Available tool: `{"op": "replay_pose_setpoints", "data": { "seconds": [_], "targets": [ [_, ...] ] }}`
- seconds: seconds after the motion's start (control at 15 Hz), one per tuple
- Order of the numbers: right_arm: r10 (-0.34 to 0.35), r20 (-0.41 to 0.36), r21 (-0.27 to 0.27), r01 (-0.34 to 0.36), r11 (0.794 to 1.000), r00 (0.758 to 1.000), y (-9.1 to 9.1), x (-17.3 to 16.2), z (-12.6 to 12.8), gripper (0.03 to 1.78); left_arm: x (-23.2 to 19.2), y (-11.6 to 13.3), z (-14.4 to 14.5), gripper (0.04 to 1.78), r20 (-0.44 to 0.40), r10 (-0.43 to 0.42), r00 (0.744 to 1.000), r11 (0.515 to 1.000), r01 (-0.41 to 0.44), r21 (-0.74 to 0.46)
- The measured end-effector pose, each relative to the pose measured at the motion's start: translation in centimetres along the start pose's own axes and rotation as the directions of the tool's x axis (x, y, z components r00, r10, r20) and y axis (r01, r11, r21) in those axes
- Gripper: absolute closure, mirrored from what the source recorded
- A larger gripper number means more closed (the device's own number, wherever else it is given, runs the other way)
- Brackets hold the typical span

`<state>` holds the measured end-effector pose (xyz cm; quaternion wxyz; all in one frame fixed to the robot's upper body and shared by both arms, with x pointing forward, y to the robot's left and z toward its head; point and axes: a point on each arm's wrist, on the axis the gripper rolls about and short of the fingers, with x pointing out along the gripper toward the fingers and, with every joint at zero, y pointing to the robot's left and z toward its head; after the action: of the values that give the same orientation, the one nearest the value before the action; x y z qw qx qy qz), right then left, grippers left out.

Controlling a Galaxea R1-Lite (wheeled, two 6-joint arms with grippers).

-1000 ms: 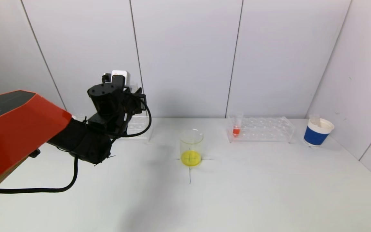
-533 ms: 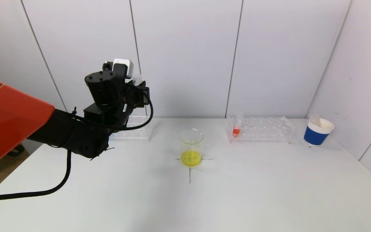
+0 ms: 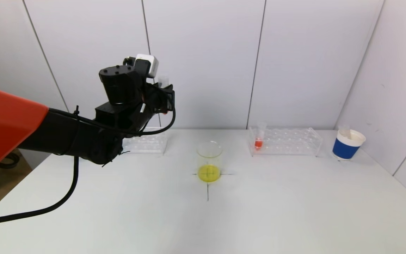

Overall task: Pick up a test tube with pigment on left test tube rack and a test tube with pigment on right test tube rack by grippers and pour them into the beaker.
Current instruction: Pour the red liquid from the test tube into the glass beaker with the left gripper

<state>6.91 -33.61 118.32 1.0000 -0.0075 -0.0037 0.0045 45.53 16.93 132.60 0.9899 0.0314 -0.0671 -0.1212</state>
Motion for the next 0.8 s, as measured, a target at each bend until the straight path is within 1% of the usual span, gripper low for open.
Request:
{"op": "replay_pose_setpoints", "data": {
  "seconds": [0.2,0.47,0.67,0.8],
  "targets": [
    [0.0,0.0,0.0,0.0,1.0,1.0,0.0,0.0,0.0,0.05,-0.1,-0.8,0.4,1.37,-0.005,-0.089,0.996,0.996,0.089,-0.002],
    [0.0,0.0,0.0,0.0,1.0,1.0,0.0,0.0,0.0,0.05,-0.1,-1.2,0.4,1.37,-0.002,-0.202,0.979,0.979,0.202,-0.001],
    [0.0,0.0,0.0,0.0,1.0,1.0,0.0,0.0,0.0,0.05,-0.2,-1.4,0.2,1.37,-0.012,-0.288,0.957,0.957,0.289,0.015],
    [0.0,0.0,0.0,0.0,1.0,1.0,0.0,0.0,0.0,0.05,-0.2,-1.5,0.1,1.37,-0.008,-0.357,0.934,0.933,0.356,0.052]
  ]
}}
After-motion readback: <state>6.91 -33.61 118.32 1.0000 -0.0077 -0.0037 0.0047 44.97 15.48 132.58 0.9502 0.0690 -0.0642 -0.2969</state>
